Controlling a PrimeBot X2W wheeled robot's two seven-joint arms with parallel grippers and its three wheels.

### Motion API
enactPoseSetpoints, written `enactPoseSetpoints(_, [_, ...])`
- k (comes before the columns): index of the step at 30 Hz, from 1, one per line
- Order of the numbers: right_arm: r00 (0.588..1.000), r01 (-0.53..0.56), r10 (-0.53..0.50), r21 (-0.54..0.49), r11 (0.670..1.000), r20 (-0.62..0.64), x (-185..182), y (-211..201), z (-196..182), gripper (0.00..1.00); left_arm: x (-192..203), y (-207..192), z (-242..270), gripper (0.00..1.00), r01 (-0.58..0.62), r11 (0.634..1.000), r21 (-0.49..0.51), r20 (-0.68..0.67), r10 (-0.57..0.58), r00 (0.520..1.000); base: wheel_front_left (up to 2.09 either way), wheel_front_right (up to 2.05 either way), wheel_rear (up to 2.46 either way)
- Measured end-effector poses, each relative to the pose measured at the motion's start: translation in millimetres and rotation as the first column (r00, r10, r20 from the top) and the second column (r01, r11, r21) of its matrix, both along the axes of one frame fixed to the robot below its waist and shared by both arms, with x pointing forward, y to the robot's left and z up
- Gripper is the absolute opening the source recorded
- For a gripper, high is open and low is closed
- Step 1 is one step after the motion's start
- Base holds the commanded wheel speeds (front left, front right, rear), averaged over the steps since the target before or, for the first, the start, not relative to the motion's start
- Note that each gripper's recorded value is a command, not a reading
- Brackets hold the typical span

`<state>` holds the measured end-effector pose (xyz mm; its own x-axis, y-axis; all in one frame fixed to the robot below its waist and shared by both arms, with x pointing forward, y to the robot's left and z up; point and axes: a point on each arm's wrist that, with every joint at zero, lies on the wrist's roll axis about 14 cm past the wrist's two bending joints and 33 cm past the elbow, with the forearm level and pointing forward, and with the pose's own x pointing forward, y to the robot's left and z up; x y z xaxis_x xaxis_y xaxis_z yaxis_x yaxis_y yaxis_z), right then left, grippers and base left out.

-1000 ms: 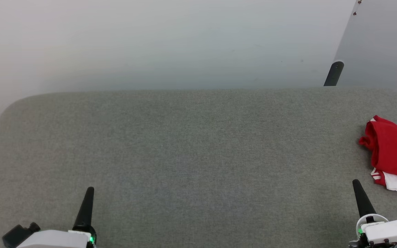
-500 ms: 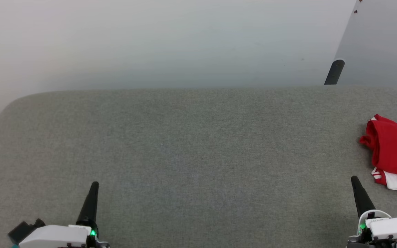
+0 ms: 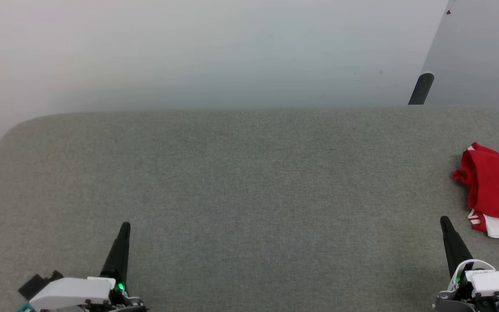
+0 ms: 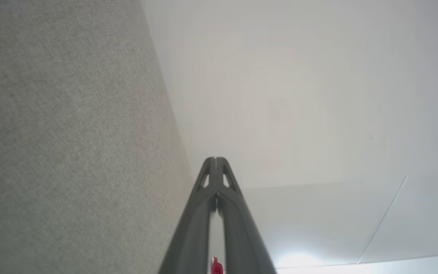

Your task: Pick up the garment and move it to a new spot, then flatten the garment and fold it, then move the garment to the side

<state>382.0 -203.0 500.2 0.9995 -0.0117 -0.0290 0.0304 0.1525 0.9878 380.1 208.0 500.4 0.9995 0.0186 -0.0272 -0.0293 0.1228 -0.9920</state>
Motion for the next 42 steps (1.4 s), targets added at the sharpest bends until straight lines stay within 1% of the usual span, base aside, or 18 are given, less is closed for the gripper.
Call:
enactPoseSetpoints(20, [1.000,-0.011,0.008,0.149,0.989,0.019,5.1,2.6,3.6,0.00,7.7,-8.6,3.9,0.00,0.020,0.992,-0.124,0.019,-0.017,1.000,0.00,0.00,0.00])
enactPoseSetpoints(42, [1.000,-0.012,0.008,0.153,0.988,0.026,6.6,2.7,5.8,0.00,7.9,-8.5,4.0,0.00,0.019,0.992,-0.126,0.019,-0.017,1.000,0.00,0.00,0.00])
